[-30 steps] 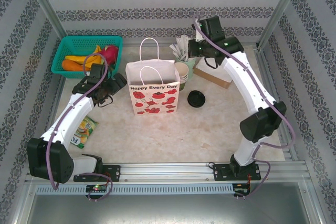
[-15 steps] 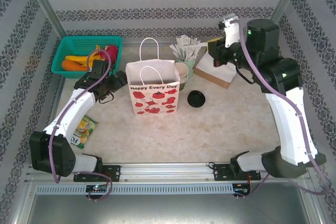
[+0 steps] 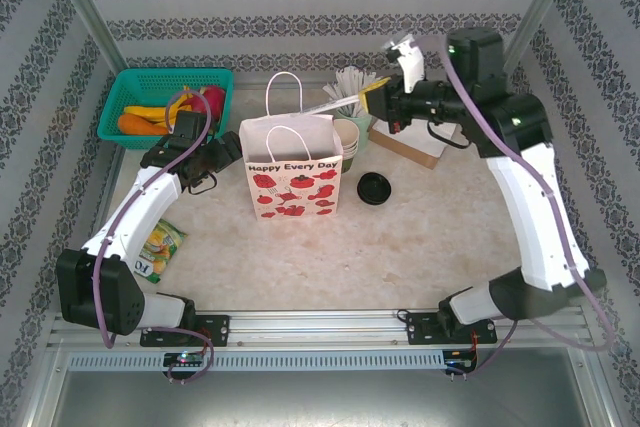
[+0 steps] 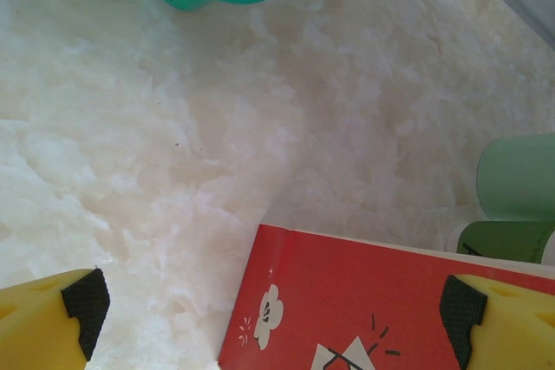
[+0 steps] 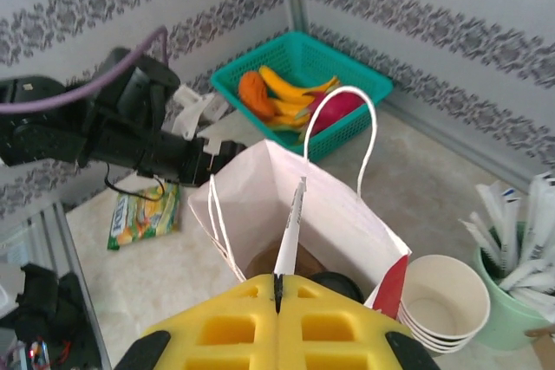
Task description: Pack the takeout coffee
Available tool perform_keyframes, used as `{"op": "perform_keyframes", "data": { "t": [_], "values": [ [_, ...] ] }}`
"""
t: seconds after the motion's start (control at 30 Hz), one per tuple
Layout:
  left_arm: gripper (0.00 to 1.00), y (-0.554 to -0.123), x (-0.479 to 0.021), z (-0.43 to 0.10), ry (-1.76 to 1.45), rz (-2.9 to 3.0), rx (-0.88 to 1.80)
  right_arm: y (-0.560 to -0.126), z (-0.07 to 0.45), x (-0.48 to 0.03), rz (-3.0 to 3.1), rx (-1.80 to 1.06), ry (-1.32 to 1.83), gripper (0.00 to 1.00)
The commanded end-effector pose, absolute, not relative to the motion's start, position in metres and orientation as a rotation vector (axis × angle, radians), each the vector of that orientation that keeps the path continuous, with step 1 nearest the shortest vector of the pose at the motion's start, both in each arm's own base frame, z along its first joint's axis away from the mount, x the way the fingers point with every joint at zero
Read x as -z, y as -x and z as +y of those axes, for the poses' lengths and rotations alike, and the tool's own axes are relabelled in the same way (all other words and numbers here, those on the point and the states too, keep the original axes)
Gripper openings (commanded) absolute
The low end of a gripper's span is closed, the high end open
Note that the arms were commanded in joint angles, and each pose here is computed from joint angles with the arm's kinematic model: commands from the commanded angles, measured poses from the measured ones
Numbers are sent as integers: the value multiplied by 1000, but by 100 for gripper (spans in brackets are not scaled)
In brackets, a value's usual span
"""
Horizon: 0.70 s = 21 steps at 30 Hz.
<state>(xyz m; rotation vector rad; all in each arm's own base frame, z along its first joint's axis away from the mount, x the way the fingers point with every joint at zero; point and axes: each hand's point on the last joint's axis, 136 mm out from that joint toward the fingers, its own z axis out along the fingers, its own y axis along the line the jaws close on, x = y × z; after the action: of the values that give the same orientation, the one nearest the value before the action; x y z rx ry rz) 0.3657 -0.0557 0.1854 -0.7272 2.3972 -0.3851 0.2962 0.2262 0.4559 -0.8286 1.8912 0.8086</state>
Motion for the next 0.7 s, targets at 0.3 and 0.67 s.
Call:
{"op": "perform_keyframes", "data": {
  "t": [0.3, 0.67],
  "values": [
    [100, -366, -193, -54, 710, 2393, 387, -336, 301, -378, 1890, -775, 1172, 0],
    [100, -365, -190, -55, 714, 2401, 391, -376, 344, -322, 1967, -774, 1238, 0]
  ]
}}
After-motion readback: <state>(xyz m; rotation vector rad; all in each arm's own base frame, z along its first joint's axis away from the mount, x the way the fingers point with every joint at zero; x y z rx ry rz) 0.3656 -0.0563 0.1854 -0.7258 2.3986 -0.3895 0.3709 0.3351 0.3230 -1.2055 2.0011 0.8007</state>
